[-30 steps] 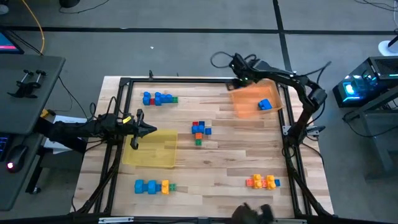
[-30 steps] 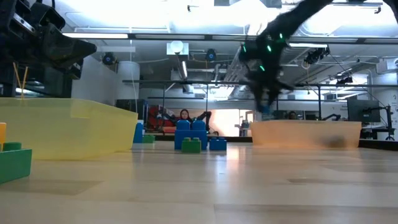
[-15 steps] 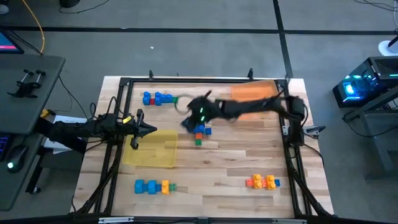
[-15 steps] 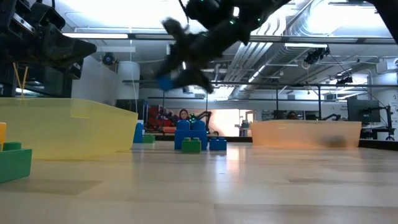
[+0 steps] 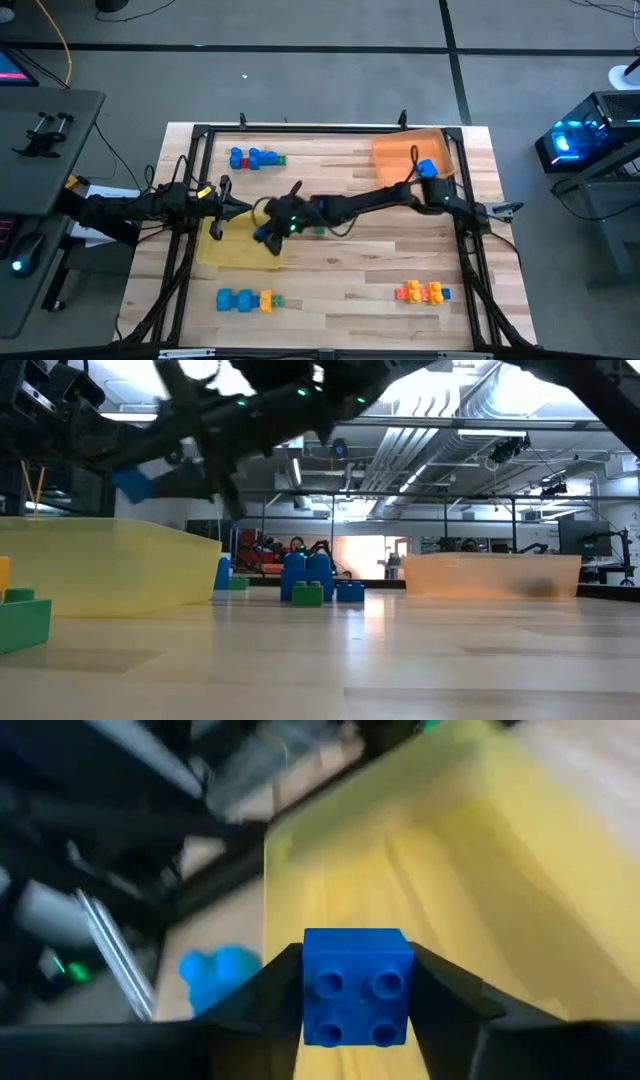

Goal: Sort blocks by size
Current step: Put the small blue 4 stud game piece into the yellow bin

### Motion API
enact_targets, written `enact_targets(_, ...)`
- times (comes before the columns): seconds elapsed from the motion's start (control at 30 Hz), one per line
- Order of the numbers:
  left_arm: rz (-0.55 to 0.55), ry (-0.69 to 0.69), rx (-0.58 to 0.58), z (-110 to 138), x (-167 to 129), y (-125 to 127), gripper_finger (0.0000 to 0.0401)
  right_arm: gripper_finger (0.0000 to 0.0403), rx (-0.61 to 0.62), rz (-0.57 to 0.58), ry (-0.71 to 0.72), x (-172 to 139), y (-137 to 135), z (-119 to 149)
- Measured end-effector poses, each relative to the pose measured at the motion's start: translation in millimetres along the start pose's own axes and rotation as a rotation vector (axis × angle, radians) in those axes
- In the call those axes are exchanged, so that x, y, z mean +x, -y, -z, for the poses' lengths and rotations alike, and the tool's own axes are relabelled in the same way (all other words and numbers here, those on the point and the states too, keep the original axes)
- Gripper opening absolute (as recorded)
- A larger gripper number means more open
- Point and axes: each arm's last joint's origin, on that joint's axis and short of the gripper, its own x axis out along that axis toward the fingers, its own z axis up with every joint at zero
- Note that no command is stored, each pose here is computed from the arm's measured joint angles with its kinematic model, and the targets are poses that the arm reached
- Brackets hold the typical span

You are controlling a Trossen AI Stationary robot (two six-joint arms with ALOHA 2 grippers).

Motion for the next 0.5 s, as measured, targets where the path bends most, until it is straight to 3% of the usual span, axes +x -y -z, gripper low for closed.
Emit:
enact_targets(0.23,0.0,0.0,0.0,0.0,0.0,0.0,0.0,0.0295,-0.207,0.145,-0.159,-1.4,-15.3,-17.4)
enact_targets(0.33,0.0,0.0,0.0,0.0,0.0,0.0,0.0,0.0315,-0.278,0.171,-0.212,-10.7,-17.3,-29.0)
enact_targets(0.5,0.0,0.0,0.0,0.0,0.0,0.0,0.0,0.0319,-0.356,0.276,-0.441,-40.4,-14.4,-36.9)
